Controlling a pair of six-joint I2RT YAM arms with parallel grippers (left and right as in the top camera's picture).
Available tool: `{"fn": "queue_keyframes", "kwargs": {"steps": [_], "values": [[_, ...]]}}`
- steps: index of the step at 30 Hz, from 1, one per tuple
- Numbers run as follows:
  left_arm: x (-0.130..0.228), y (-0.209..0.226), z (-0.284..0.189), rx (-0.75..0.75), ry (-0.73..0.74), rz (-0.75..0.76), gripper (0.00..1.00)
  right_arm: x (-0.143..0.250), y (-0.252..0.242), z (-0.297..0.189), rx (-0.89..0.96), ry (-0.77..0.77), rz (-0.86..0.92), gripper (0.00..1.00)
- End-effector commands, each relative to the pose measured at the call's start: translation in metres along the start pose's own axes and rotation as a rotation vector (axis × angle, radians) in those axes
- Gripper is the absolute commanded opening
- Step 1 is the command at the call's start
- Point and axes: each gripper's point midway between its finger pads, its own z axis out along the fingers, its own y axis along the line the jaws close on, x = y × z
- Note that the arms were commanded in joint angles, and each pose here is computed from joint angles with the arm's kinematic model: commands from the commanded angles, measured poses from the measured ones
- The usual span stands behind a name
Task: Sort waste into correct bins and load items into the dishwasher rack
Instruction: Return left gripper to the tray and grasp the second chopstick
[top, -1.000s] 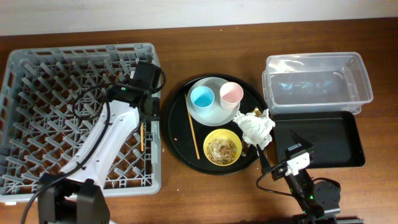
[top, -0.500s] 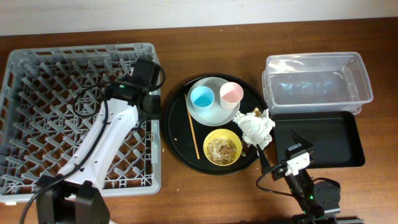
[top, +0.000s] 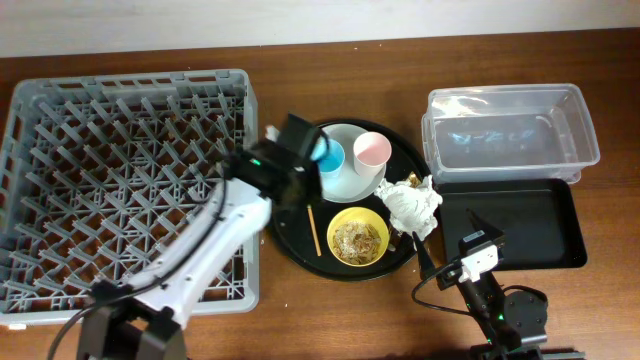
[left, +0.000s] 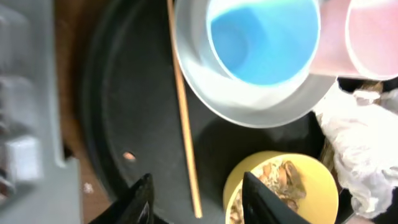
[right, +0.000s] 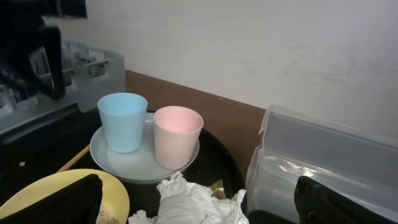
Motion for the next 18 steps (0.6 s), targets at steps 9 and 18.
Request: {"fn": "queue_keyframes", "kwargs": {"steps": [9, 18], "values": [[0.032, 0.019, 0.078, -0.188, 0.048, -0.087, 0.29, 0.003, -0.001, 0.0, 0.008, 0.005, 0.01, 0.99], [0.053, 0.028, 0.119, -0.239, 0.132, -0.077, 0.17, 0.003, -0.001, 0.0, 0.008, 0.005, 0.01, 0.99]]}}
